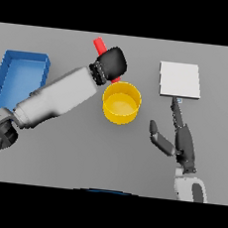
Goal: Pick up the red beaker and tilt it to pour out 1 green nut into yellow bowl. Pick up the yellow bowl and place it on the metallic measuring scale.
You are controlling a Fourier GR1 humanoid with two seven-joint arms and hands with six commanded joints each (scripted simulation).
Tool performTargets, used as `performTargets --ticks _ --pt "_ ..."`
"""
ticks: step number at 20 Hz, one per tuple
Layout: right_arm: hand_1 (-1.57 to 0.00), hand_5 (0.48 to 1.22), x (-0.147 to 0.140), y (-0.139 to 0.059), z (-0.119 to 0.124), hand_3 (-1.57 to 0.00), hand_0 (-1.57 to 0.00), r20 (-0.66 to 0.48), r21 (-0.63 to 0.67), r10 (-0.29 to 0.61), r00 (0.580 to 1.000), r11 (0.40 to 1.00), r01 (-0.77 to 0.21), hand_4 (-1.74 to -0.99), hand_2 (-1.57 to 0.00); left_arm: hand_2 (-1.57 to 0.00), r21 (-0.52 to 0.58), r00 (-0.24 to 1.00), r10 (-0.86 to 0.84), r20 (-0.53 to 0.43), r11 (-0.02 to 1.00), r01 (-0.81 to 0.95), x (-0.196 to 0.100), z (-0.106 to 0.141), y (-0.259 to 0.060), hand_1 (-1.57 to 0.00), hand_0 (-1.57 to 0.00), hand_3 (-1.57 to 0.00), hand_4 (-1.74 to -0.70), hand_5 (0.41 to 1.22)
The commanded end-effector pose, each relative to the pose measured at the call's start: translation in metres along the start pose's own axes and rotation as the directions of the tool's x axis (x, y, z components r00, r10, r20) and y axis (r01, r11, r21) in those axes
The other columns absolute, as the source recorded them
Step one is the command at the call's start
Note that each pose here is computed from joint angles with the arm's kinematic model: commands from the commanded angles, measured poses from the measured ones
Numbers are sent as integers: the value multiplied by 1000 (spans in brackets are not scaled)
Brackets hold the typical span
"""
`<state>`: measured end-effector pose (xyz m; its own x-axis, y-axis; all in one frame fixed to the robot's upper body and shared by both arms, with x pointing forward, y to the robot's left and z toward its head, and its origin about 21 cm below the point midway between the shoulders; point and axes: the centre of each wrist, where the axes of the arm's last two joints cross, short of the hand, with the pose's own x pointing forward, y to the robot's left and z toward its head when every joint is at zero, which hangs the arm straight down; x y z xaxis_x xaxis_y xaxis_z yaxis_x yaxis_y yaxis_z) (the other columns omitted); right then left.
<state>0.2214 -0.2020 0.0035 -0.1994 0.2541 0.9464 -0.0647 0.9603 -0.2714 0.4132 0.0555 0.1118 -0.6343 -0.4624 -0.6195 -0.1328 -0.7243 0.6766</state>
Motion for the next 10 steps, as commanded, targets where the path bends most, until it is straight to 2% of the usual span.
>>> performTargets --ticks 1,4,6,10 --pt "1 700 1 -1 0 1 1 6 -11 6 1000 1000 -6 -1058 1 -1571 7 1000 -29 -7 1000 29 4 -1 0 -1571 -1571 -1571 -1736 1221" --pt "1 684 0 1 -2 1 1 -15 -21 27 1000 999 -28 -1065 1 -1571 23 992 -127 11 992 127 16 -3 0 -1571 -1571 -1571 -1736 1221" --pt "1 677 1 4 -4 1 1 -13 -25 43 999 999 -43 -1082 1 -1571 -5 980 -201 13 980 201 18 -5 2 -1571 -1571 -1571 -1735 1221" --pt "1 673 0 2 -1 1 1 6 -22 38 999 999 -38 -1063 1 -1571 -28 935 -351 59 935 353 18 -10 20 -1571 -1571 -1571 -1733 1221"
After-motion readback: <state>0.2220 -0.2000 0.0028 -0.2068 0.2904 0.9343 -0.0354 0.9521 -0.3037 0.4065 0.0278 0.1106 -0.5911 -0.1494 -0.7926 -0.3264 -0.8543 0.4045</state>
